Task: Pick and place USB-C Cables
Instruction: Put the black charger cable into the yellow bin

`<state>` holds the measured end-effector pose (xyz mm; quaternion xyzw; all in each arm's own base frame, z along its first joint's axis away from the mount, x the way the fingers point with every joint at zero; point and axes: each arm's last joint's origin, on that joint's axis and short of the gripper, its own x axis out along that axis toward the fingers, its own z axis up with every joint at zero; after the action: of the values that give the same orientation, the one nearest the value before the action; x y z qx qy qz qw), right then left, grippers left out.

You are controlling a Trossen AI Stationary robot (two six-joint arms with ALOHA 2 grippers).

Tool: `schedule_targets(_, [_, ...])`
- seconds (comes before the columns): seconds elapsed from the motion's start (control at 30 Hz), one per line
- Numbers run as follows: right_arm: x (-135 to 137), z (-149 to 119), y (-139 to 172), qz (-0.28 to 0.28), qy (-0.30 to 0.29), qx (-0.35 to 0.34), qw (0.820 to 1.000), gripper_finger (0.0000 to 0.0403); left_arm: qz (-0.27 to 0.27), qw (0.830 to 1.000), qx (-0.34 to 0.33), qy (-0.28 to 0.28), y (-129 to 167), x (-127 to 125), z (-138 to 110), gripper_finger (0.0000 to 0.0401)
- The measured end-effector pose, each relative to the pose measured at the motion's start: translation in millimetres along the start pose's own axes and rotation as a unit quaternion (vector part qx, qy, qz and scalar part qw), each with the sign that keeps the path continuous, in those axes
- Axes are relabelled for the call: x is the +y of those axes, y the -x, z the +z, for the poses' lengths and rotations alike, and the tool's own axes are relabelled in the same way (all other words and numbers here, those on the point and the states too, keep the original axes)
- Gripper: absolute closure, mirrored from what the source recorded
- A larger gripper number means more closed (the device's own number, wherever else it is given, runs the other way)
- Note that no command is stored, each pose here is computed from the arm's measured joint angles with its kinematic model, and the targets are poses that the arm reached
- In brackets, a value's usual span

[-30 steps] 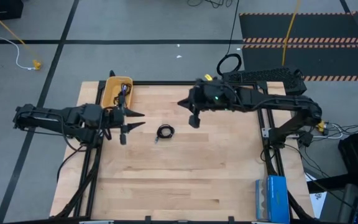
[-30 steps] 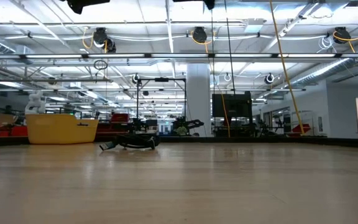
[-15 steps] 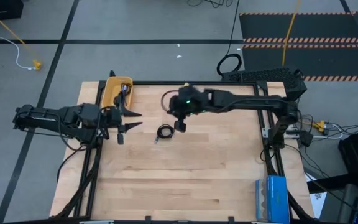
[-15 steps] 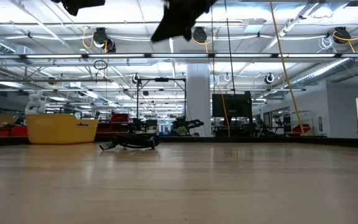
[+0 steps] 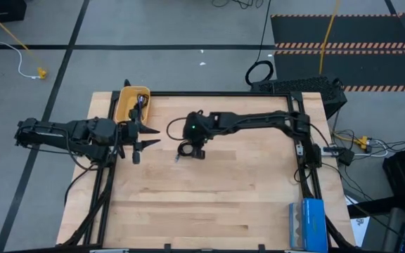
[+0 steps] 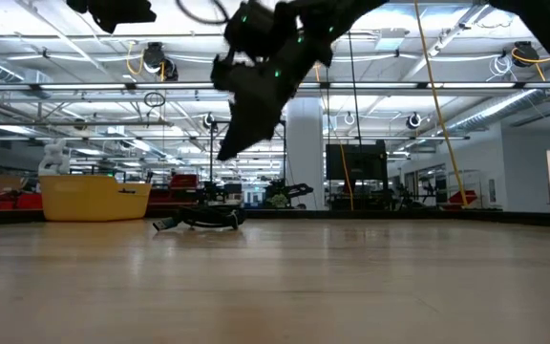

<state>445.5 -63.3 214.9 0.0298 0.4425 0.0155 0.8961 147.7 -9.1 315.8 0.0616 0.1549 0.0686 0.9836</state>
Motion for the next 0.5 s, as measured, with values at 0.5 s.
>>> schedule_targets(0.5, [10.9, -16.7, -50.4, 0.019, 0.026, 0.018, 0.999, 0.0347, 0.000, 1.000, 0.000, 0.000, 0.0, 0.0, -0.1, 0.0261])
